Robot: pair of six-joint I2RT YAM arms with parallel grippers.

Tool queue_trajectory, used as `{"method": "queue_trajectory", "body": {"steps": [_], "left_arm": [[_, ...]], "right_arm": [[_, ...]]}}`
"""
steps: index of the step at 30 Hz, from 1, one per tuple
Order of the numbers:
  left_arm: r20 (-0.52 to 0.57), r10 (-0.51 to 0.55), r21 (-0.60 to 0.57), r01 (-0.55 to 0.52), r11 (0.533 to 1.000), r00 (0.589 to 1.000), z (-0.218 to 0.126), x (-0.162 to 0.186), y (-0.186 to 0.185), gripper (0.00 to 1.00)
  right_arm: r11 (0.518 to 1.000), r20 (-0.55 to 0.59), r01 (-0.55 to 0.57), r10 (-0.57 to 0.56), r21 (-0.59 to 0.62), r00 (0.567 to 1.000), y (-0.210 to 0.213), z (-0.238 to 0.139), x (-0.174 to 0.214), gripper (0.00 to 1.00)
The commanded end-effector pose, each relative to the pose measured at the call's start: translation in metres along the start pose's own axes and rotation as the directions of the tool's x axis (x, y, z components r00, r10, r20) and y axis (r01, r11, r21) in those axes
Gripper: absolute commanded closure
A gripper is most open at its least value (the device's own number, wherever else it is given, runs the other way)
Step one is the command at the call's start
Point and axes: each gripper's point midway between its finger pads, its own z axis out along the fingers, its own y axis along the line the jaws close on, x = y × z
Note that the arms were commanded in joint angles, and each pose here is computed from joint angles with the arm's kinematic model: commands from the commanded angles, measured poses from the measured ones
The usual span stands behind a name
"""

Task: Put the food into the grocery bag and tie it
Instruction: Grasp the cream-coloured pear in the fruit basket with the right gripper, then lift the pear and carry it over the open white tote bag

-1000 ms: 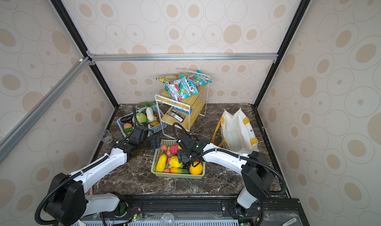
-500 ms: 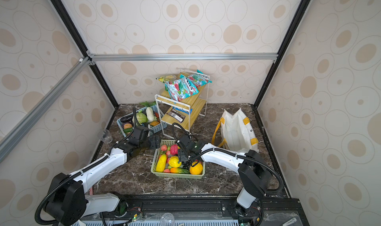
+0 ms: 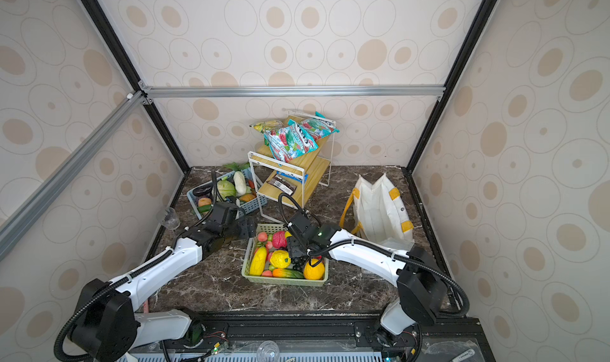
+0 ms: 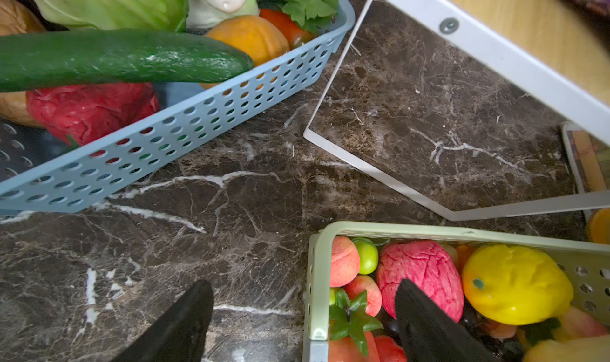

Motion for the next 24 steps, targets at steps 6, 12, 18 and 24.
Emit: {"method": "queue_trajectory", "body": {"steps": [6,12,18,24], "left_arm": [[0.025,-0.026,-0.023,0.027,0.999,0.999,-0.007,-0.006,0.006,0.14],[0.029,-0.028,-0.024,0.029,0.999,0.999,-0.009,-0.006,0.007,0.14],[0.029,-0.027,-0.019,0.028,0.999,0.999,-0.011,-0.007,0.006,0.14],[0.011,-0.026,0.009,0.026,1.0,1.0,-0.009,-0.002,0.001,0.14]], "right_arm": [[0.999,0.074,0.046,-0.045,-0.012,0.996,-0.002,-0.054,-0.023,0.33],[0.998,0.108,0.067,-0.068,0.01,0.992,-0.012,-0.086,-0.035,0.33],[0.998,0.146,0.035,-0.042,0.05,0.988,-0.041,-0.111,-0.051,0.33],[0.996,0.187,-0.034,0.018,0.088,0.982,-0.081,-0.127,-0.068,0.33]]}}
